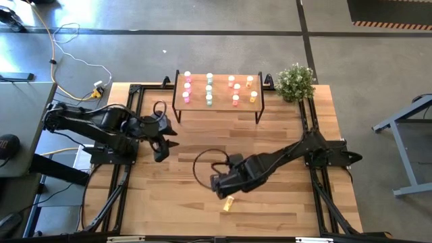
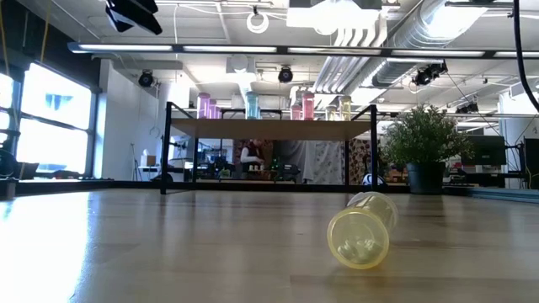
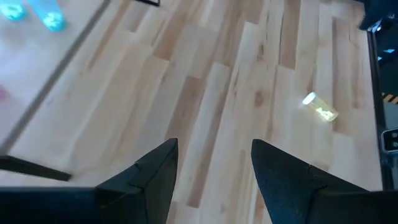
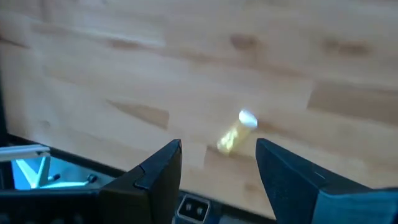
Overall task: Pick and place medicine bottles onto shelf by color
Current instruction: Put the yellow pill bottle on the shelf aligned with the other yellow pill bottles
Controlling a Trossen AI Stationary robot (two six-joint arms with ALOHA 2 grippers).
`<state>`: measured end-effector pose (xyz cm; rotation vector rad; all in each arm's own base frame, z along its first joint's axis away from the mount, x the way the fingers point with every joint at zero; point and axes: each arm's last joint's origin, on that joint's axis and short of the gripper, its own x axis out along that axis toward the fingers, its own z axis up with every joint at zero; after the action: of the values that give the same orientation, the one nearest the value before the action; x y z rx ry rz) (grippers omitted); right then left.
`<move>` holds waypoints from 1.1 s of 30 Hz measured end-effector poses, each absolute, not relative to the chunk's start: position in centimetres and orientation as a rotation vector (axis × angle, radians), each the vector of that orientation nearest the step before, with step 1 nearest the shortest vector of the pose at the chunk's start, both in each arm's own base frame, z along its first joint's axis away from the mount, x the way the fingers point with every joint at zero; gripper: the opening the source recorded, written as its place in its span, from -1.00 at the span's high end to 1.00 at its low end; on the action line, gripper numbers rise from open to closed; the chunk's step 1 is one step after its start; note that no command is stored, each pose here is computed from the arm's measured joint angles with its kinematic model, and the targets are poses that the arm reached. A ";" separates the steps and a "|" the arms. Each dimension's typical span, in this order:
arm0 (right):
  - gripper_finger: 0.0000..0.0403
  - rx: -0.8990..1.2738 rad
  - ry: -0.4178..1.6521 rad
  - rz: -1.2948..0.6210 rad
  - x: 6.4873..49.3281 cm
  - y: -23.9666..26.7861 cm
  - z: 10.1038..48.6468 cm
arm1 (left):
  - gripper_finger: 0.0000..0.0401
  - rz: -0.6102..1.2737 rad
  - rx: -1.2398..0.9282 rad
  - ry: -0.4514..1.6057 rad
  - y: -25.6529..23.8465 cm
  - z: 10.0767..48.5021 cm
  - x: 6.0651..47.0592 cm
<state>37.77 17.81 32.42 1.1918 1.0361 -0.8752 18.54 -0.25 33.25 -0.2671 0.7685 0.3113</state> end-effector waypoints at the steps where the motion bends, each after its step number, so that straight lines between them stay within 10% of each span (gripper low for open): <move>1: 0.02 1.204 1.049 -0.881 38.0 18.2 32.0 | 0.03 0.311 -0.258 0.766 -0.1 33.4 18.2; 33: 0.02 1.276 1.172 -1.091 41.2 25.0 18.8 | 0.03 0.305 -0.219 0.746 0.8 34.2 16.3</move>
<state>41.23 24.96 18.84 1.2758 1.1724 -1.0913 16.28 0.77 34.19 -0.2195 0.7458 0.3046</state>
